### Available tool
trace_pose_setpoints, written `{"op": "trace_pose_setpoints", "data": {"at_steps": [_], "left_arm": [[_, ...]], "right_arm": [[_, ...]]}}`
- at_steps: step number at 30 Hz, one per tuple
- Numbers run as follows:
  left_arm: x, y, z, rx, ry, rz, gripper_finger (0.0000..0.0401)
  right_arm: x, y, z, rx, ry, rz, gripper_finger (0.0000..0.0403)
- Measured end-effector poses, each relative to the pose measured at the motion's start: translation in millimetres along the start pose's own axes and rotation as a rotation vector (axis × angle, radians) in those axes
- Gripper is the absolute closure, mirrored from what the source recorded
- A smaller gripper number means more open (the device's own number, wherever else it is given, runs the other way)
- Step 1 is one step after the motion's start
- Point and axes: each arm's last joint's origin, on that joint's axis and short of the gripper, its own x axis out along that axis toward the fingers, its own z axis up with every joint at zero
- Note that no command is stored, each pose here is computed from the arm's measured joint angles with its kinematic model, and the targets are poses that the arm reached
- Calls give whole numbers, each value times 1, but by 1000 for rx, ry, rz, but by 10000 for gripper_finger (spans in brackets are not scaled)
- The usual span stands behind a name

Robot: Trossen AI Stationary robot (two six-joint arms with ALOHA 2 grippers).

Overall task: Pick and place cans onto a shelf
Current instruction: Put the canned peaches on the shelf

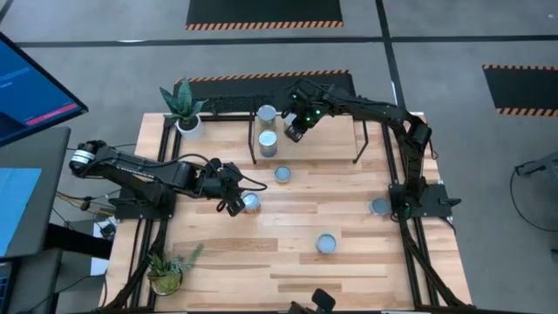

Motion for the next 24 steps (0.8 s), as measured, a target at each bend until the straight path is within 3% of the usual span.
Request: {"op": "trace_pose_setpoints", "data": {"at_steps": [10, 17, 24], "left_arm": [[0, 0, 0, 0, -1, 0, 238], [0, 0, 0, -32, -4, 2, 238], [0, 0, 1, -31, -27, 21, 238]], "right_arm": [[-8, 14, 7, -7, -59, 28, 337], [-59, 54, 5, 1, -34, 98, 337], [-112, 85, -16, 0, -22, 144, 337]]}}
